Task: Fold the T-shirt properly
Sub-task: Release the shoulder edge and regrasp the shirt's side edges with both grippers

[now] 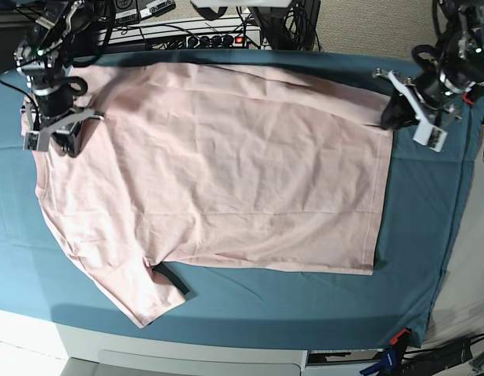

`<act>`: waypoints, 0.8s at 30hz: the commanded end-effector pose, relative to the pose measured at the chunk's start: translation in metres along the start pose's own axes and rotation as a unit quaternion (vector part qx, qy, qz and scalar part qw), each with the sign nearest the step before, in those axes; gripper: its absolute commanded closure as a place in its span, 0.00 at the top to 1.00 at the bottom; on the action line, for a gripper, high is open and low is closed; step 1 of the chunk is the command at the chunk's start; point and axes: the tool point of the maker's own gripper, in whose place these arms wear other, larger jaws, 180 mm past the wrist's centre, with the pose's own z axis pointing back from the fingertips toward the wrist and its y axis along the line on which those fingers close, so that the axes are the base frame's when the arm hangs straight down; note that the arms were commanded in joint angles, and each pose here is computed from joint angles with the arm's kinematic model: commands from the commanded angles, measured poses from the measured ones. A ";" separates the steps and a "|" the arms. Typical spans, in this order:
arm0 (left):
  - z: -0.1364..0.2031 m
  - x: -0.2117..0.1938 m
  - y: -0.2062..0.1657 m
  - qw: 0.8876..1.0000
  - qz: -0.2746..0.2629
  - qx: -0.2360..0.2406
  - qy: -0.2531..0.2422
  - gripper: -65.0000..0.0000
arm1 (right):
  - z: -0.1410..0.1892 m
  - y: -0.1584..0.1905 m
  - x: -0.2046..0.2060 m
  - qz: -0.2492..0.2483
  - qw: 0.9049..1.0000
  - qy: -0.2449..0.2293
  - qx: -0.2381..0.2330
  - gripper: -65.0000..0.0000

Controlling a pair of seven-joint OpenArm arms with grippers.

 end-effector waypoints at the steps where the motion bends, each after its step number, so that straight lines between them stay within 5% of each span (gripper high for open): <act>1: -0.001 0.007 -0.002 1.000 -0.009 -0.006 -0.012 0.00 | 0.001 -0.004 0.016 0.007 1.000 -0.029 -0.009 0.00; 14: -0.018 0.021 0.020 0.998 -0.047 0.045 -0.016 0.00 | -0.045 -0.028 -0.016 -0.068 0.997 0.001 -0.034 0.00; 24: -0.015 0.024 0.041 0.993 -0.046 0.104 -0.022 0.00 | -0.064 -0.026 0.004 -0.088 0.996 -0.022 -0.027 0.00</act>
